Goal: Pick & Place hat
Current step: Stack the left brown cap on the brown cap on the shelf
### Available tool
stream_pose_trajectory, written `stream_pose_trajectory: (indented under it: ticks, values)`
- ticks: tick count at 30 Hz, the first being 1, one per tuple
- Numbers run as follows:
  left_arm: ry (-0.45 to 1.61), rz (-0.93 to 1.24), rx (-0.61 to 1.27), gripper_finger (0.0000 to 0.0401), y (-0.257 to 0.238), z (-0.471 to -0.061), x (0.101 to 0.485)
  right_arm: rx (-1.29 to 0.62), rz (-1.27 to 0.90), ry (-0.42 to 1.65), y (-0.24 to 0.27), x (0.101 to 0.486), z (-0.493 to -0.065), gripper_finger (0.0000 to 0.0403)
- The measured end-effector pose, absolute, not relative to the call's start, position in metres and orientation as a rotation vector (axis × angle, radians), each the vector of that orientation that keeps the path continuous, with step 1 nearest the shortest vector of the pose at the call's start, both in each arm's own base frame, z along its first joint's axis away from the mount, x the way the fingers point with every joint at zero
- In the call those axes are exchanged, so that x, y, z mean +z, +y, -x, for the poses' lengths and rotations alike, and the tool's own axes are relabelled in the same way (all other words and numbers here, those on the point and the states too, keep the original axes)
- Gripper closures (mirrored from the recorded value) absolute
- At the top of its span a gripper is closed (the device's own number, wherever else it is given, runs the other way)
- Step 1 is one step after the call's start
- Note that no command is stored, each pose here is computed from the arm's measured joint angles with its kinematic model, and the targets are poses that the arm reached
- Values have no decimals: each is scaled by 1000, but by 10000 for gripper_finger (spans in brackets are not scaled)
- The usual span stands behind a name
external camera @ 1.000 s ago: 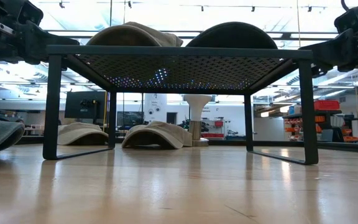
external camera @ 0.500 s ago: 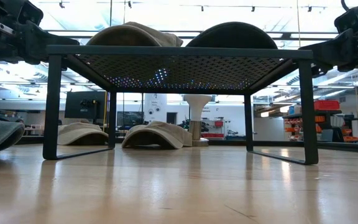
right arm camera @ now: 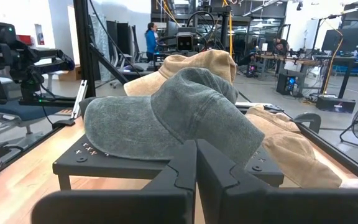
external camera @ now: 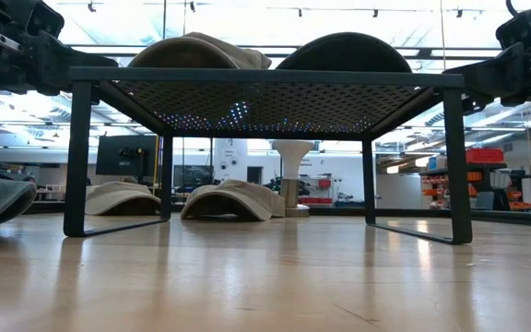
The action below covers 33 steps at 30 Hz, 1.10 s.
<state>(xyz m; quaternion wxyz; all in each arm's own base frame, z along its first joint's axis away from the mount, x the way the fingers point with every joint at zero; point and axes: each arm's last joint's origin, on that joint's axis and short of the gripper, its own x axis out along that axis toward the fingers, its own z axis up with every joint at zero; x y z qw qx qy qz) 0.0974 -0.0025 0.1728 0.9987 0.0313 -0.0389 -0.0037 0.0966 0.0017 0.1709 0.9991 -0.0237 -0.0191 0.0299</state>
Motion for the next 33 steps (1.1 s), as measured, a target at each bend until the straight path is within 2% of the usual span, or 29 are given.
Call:
stream_pose_trajectory:
  ticks: [19,27,33]
  values:
    - [-89,-8,-10,371,-2,-97,174,60,48,-38,2,171,-97,388]
    - [-239,126,-68,371,-4,-95,189,60,48,-39,2,171,-97,388]
    - [-432,106,-71,371,-3,-89,206,60,48,-40,2,171,-97,388]
